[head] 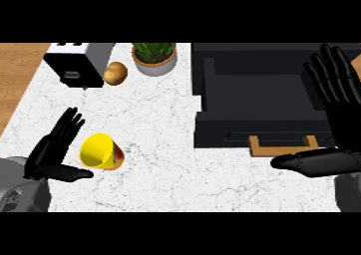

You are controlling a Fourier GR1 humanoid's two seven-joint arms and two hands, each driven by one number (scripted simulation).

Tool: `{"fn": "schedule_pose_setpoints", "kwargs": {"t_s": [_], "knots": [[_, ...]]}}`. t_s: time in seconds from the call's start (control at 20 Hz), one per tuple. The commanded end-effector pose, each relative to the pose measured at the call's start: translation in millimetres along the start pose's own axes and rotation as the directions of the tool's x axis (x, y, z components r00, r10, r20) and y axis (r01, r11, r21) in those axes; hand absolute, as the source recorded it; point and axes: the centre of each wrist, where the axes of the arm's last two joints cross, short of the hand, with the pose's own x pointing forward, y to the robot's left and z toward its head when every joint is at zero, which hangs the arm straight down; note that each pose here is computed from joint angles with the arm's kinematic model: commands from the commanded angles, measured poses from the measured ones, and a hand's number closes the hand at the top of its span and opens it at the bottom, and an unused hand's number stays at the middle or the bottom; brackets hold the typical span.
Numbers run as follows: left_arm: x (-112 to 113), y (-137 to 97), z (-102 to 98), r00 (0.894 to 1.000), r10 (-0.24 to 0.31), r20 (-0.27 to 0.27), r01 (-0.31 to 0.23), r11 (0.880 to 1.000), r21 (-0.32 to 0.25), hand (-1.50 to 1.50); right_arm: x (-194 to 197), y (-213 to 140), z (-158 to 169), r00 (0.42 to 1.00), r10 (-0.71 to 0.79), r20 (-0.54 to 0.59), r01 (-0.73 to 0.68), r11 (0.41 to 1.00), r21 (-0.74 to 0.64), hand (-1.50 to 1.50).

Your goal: Pick up the cup, place it into the drawer and close the drawer

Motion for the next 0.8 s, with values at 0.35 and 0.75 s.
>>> {"fn": "schedule_pose_setpoints", "kwargs": {"t_s": [0.35, 0.75], "knots": [[-60, 11, 18, 1.000, -0.007, -0.013, 0.007, 0.999, 0.034, -1.50, 22, 7, 2, 1.000, 0.000, -0.001, 0.000, 1.000, 0.011, -1.50], [-71, 7, 13, 0.999, -0.014, 0.038, 0.012, 0.999, 0.033, -1.50, 1, -9, -9, 1.000, -0.004, 0.003, 0.004, 1.000, 0.007, -1.50]]}}
